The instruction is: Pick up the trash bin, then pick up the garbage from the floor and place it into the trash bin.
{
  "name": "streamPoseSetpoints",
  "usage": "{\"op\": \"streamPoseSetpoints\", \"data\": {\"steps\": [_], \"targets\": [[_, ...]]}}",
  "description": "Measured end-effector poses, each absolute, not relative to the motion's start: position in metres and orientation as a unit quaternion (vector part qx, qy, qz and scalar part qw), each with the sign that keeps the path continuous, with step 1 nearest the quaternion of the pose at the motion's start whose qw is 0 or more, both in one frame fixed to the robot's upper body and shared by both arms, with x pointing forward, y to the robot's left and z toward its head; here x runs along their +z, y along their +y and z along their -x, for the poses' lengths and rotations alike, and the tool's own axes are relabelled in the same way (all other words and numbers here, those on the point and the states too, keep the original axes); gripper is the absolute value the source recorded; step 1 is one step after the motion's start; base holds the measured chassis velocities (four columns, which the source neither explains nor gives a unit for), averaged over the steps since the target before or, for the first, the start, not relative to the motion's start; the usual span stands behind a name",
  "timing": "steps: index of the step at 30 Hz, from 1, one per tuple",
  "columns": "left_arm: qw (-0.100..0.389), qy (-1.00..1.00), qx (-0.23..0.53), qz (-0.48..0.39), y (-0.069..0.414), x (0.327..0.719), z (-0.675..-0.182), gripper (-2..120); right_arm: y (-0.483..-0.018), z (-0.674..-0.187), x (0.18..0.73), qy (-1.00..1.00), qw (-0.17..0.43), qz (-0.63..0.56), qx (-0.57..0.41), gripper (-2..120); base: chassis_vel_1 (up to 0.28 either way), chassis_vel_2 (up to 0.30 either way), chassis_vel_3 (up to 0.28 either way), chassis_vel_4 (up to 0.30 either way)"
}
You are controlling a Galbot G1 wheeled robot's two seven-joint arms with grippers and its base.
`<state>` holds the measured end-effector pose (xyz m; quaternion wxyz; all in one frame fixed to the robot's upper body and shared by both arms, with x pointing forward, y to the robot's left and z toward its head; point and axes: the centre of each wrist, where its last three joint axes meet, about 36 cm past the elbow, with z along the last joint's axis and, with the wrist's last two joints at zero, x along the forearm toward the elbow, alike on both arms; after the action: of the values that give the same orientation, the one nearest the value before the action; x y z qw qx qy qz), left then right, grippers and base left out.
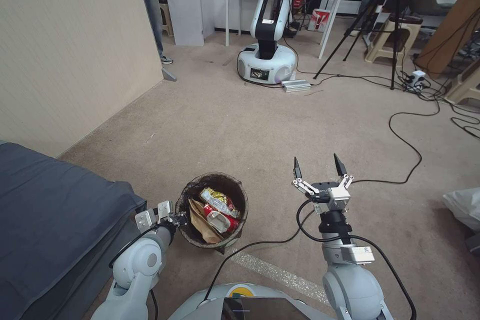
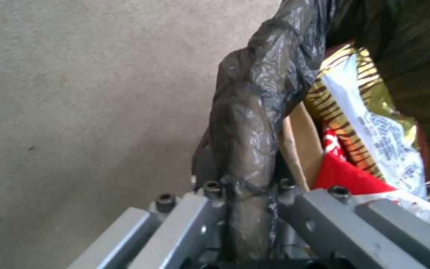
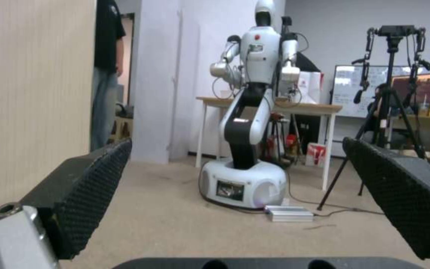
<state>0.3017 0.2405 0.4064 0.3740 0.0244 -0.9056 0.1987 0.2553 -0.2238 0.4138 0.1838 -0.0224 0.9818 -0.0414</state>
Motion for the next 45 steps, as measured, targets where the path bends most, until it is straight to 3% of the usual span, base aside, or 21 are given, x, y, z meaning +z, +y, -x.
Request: {"op": "streamPoseSetpoints", "data": {"steps": [8, 10, 19, 23, 37, 45], "targets": [[0.378, -0.904, 0.199, -0.024, 0.24, 0.403, -0.302, 31, -0.223, -0.255, 0.413, 0.982, 0.184, 0.023, -0.042, 100, 0.0, 0.0, 0.0, 0.0], [0.378, -0.904, 0.199, -0.02, 0.24, 0.403, -0.303, 46, -0.223, -0.255, 0.412, 0.982, 0.185, 0.024, -0.044, 100, 0.0, 0.0, 0.0, 0.0], [0.369, -0.907, 0.204, -0.004, 0.238, 0.406, -0.306, 76, -0.222, -0.255, 0.412, 0.981, 0.185, 0.027, -0.044, 100, 0.0, 0.0, 0.0, 0.0], [0.369, -0.907, 0.205, -0.005, 0.238, 0.406, -0.307, 95, -0.222, -0.255, 0.411, 0.981, 0.186, 0.029, -0.044, 100, 0.0, 0.0, 0.0, 0.0], [0.357, -0.911, 0.205, -0.001, 0.239, 0.41, -0.309, 100, -0.222, -0.254, 0.411, 0.981, 0.186, 0.032, -0.045, 100, 0.0, 0.0, 0.0, 0.0], [0.294, -0.933, 0.203, 0.04, 0.23, 0.45, -0.3, 100, -0.222, -0.254, 0.411, 0.981, 0.186, 0.033, -0.046, 100, 0.0, 0.0, 0.0, 0.0]]}}
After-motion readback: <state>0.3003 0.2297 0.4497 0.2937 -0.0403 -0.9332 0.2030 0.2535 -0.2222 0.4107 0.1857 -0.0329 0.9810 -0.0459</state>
